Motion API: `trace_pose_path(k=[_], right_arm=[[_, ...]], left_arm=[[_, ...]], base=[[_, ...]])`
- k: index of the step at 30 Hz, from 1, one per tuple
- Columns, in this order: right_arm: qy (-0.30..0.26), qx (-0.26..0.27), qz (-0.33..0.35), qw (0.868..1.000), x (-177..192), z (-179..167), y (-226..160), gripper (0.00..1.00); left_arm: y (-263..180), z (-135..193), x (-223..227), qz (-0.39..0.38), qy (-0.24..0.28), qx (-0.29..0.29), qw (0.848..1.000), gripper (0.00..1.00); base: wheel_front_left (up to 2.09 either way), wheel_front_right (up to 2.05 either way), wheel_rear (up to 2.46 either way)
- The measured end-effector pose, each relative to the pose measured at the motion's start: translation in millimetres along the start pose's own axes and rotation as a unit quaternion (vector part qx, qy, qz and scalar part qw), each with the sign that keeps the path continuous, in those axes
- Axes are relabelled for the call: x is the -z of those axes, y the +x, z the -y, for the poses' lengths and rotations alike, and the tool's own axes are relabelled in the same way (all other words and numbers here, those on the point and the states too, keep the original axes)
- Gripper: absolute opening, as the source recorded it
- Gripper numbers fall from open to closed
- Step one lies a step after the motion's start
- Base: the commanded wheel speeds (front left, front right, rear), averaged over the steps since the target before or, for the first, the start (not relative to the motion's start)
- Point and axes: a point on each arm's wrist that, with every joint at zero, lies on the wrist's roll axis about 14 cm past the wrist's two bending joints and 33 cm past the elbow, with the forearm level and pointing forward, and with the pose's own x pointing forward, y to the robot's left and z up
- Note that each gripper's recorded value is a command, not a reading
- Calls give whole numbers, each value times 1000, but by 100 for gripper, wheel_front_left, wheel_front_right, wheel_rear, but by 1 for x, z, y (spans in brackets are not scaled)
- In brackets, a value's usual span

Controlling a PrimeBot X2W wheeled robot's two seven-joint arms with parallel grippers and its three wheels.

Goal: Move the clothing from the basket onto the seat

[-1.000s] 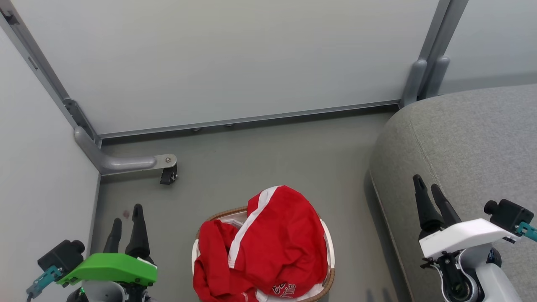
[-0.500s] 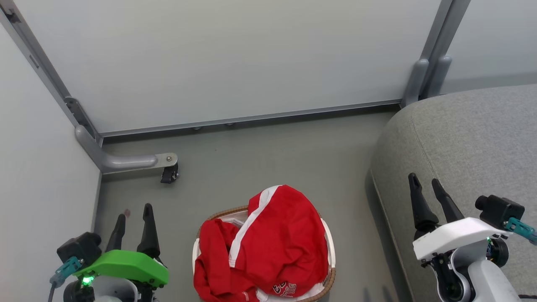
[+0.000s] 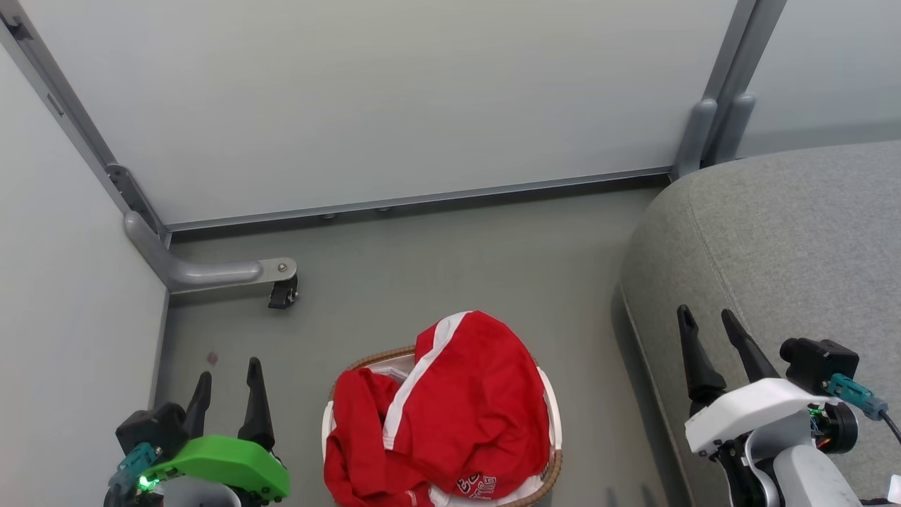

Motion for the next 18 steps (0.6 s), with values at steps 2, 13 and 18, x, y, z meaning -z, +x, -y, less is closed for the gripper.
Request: trace_pose_path(k=[2,13,18], right_arm=[[-10,-1,-1,1000,1,0,0,100],[-57,1,1,998,3,3,-4,100],[-77,0,4,997,2,3,-6,100]], left_arm=[[-2,0,2,-1,9,1,1000,100],[-4,7,2,8,40,15,999,100],[-7,9,4,8,55,21,998,100]], base=[[0,0,0],[0,0,0],[0,0,0]])
